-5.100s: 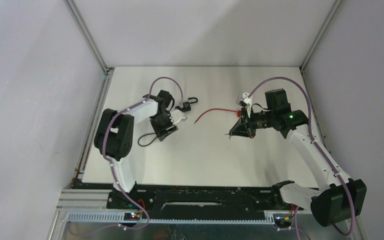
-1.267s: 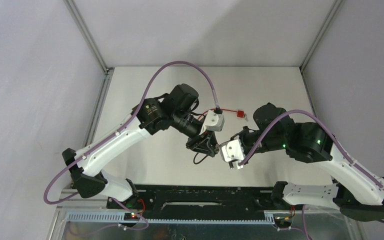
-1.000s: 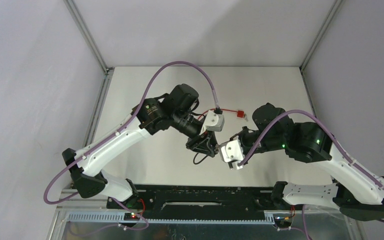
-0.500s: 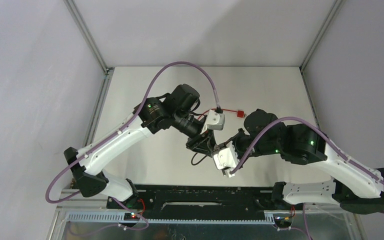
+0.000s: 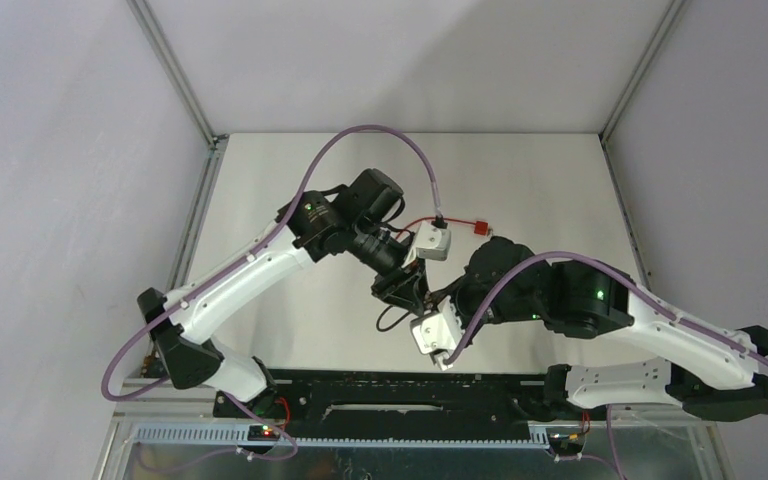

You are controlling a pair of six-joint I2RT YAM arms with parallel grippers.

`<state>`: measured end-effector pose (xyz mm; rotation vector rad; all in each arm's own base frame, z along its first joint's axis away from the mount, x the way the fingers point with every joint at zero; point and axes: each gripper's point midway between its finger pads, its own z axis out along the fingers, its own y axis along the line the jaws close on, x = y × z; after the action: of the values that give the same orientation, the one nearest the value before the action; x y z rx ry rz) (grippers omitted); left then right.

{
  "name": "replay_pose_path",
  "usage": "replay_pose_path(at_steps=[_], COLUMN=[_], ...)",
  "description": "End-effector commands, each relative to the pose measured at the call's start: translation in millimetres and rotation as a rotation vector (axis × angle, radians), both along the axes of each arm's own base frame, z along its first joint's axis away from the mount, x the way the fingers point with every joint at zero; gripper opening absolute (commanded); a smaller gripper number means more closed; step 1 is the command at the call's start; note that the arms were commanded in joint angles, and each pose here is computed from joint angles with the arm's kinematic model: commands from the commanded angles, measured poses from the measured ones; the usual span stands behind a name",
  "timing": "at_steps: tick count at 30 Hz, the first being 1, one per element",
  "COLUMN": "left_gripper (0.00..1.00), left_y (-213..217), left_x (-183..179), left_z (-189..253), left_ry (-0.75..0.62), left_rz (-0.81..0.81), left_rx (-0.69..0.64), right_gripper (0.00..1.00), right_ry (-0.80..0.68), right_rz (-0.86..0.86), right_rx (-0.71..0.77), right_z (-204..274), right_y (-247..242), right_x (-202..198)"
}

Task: Unlock with the key

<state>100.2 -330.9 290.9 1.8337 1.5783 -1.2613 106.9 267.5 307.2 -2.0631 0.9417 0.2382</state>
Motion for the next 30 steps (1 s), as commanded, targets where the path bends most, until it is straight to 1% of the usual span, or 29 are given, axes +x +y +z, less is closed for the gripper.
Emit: replay_pose_path(at_steps=[1, 6, 10, 12, 14, 19, 22, 24, 26, 30], left_gripper=[0.00, 0.00, 0.00, 0.00, 0.00, 0.00, 0.00, 0.00, 0.00, 0.00], left_y=[-10, -13, -12, -11, -8, 3, 7, 9, 10, 9], left_x=[-8, -15, -12, -10, -7, -1, 3, 7, 10, 12], left_z=[35, 38, 41, 43, 42, 27, 20, 18, 16, 16], left_ry=[-0.057, -0.087, -0.119, -0.143, -0.177, -0.216, -0.231, -0.230, -0.230, -0.226], left_rz=[-0.102, -0.128, -0.122, -0.116, -0.115, -0.105, -0.095, -0.084, -0.074, -0.069], left_rx=[-0.157, -0.161, -0.167, -0.168, -0.163, -0.113, -0.092, -0.085, -0.081, -0.078], right_gripper=[0.00, 0.00, 0.00, 0.05, 0.13, 0.32, 0.38, 0.41, 0.41, 0.37], right_ry=[0.002, 0.044, 0.069, 0.088, 0.111, 0.123, 0.120, 0.125, 0.128, 0.115], right_rz=[0.029, 0.047, 0.042, 0.025, 0.006, -0.068, -0.086, -0.087, -0.089, -0.099], right_rx=[0.011, 0.009, -0.014, -0.021, -0.020, 0.034, 0.057, 0.071, 0.081, 0.114], right_z=[-7, -14, -28, -36, -40, -29, -21, -17, -14, -6], right_y=[13, 22, 27, 28, 26, 13, 4, -2, -6, -8], right_x=[-2, -8, -8, -7, -4, 10, 13, 13, 13, 15])
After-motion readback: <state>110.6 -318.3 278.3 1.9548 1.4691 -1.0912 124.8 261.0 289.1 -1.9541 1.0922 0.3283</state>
